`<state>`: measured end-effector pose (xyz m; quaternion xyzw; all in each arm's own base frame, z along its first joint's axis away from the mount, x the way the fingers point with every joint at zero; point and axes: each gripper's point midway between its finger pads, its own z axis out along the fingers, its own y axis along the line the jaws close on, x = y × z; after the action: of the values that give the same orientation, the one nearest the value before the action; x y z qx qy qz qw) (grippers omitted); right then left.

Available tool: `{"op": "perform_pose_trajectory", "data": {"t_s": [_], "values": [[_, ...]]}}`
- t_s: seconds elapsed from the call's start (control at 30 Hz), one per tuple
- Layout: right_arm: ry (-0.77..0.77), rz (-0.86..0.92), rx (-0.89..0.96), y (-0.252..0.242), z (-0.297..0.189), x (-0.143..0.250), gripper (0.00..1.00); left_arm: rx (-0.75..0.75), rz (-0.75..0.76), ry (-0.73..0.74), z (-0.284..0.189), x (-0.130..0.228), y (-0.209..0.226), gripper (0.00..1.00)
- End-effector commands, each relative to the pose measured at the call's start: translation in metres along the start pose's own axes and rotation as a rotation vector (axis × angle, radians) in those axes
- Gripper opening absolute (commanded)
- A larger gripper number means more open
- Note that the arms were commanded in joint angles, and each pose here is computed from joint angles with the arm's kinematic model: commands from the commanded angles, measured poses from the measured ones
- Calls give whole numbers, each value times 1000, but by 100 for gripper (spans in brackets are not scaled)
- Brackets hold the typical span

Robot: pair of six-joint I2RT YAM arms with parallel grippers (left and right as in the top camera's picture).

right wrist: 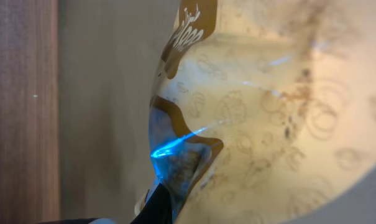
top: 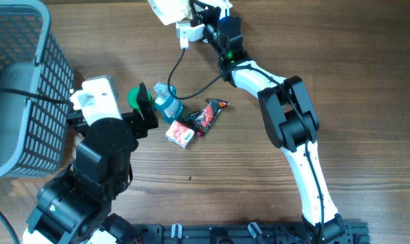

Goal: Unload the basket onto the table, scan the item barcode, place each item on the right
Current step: 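Swing the bag with the right gripper up past the white scanner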

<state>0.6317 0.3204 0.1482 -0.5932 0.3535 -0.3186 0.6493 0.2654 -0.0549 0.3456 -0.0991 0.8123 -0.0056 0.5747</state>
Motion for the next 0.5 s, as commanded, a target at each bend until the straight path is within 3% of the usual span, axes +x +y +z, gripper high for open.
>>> {"op": "perform_pose_trajectory", "data": {"t_s": [0.0,0.47], "values": [[-38,-40,25,-11,2,-8,5,-20,1,-15,-1,-5,4,100],[-27,-3,21,-16,2,0,5,-20,1,-15,-1,-5,4,100]]}}
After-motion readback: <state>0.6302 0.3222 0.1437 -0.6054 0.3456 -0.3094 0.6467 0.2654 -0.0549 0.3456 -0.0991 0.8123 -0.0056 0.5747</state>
